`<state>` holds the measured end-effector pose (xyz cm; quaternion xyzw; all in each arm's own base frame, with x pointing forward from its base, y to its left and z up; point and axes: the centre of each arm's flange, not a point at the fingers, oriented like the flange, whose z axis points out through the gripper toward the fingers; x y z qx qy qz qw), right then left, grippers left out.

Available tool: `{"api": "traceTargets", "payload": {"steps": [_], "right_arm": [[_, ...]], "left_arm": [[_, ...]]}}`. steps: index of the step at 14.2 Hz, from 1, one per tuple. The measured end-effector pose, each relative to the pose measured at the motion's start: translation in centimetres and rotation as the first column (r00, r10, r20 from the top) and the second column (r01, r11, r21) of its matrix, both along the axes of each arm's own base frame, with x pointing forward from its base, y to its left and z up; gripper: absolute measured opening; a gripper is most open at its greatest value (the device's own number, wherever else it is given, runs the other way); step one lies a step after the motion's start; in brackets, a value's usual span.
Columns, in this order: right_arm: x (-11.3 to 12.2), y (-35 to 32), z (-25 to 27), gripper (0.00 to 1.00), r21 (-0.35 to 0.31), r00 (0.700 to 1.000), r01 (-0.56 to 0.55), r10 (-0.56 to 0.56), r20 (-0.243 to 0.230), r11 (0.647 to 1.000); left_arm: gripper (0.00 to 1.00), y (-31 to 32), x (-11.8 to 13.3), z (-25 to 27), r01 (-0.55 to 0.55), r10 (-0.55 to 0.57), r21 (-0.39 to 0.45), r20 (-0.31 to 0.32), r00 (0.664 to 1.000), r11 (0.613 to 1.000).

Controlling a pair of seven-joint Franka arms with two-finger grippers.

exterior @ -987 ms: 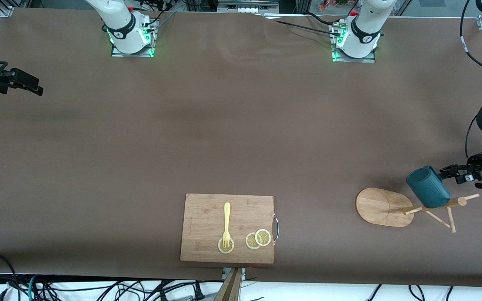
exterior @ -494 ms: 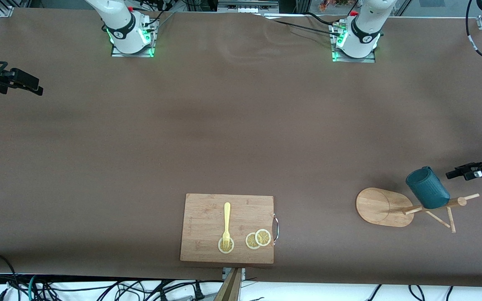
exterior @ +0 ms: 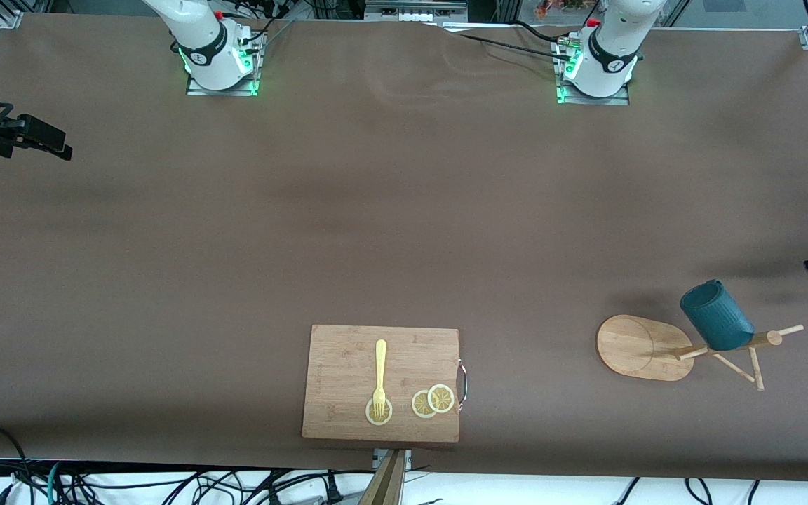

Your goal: Pass cup and hang on rack

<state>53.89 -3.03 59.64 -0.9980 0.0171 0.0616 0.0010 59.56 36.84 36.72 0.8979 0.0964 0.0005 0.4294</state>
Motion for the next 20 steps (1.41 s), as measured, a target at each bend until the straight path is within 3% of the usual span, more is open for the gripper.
{"api": "traceTargets", "payload": {"steps": [4, 7, 10, 15, 20], "right_arm": [[0.0, 0.0, 0.0, 1.0, 0.0, 1.0, 0.0, 0.0, 0.0, 1.0], [0.0, 0.0, 0.0, 1.0, 0.0, 1.0, 0.0, 0.0, 0.0, 1.0], [0.0, 0.0, 0.0, 1.0, 0.0, 1.0, 0.0, 0.0, 0.0, 1.0], [0.0, 0.0, 0.0, 1.0, 0.0, 1.0, 0.0, 0.0, 0.0, 1.0], [0.0, 0.0, 0.0, 1.0, 0.0, 1.0, 0.0, 0.0, 0.0, 1.0]], "left_arm": [[1.0, -1.8, -0.5, 8.1, 0.084, -0.085, 0.236, -0.005, 0.996, 0.968], [1.0, -9.3, 0.8, 17.4, 0.173, -0.2, 0.442, 0.015, 0.98, 0.88], [1.0, -19.3, 1.8, 23.7, 0.215, -0.263, 0.573, 0.001, 0.965, 0.791], [1.0, -30.8, 2.4, 26.5, 0.247, -0.295, 0.624, -0.027, 0.955, 0.742], [1.0, -37.9, -0.3, 28.1, 0.301, -0.301, 0.639, -0.112, 0.947, 0.708]]}}
